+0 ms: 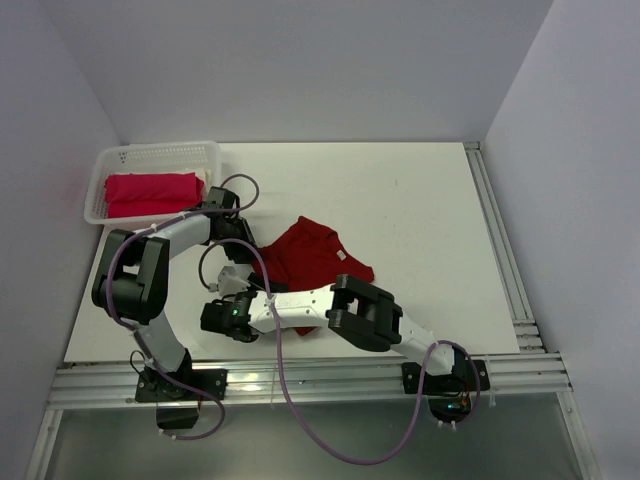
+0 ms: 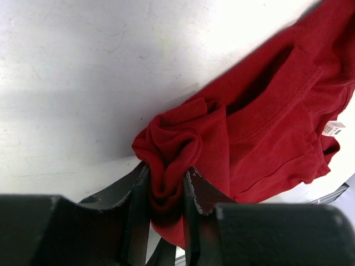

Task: Roll the t-shirts
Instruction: Roll the tshirt

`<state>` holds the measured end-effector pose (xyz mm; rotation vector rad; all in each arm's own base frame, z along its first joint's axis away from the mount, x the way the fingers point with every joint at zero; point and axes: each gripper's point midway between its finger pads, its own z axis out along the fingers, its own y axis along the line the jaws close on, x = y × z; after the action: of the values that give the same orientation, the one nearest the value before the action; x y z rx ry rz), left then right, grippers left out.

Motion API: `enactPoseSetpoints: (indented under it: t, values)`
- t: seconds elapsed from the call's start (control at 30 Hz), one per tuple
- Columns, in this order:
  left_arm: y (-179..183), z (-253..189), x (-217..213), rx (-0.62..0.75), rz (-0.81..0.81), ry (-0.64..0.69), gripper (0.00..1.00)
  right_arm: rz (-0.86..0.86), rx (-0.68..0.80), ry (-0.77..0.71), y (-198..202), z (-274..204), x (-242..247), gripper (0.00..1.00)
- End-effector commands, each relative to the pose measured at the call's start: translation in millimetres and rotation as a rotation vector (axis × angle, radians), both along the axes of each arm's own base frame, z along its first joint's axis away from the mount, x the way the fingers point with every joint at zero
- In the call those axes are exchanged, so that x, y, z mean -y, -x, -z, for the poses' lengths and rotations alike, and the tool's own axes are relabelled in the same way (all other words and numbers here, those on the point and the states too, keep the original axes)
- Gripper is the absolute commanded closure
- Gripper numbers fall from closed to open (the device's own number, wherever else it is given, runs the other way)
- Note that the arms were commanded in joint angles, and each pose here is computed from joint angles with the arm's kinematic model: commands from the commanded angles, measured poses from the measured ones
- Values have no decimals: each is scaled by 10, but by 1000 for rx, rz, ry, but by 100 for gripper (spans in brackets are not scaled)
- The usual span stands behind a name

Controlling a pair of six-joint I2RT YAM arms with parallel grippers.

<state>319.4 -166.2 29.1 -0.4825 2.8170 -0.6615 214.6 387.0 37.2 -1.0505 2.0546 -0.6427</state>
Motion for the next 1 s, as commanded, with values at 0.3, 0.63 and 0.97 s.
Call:
enactPoseSetpoints:
  t: [0.3, 0.63, 0.97]
  values:
    - [94, -11, 18, -27, 52, 3, 72, 85, 115, 33, -270, 35, 173, 44]
    - [91, -14, 44, -17, 75, 21, 69, 151, 171, -4, -514, -46, 350, 86]
    - [-57, -459, 29, 103, 29, 140, 28, 112, -132, -328, -360, -134, 106, 100]
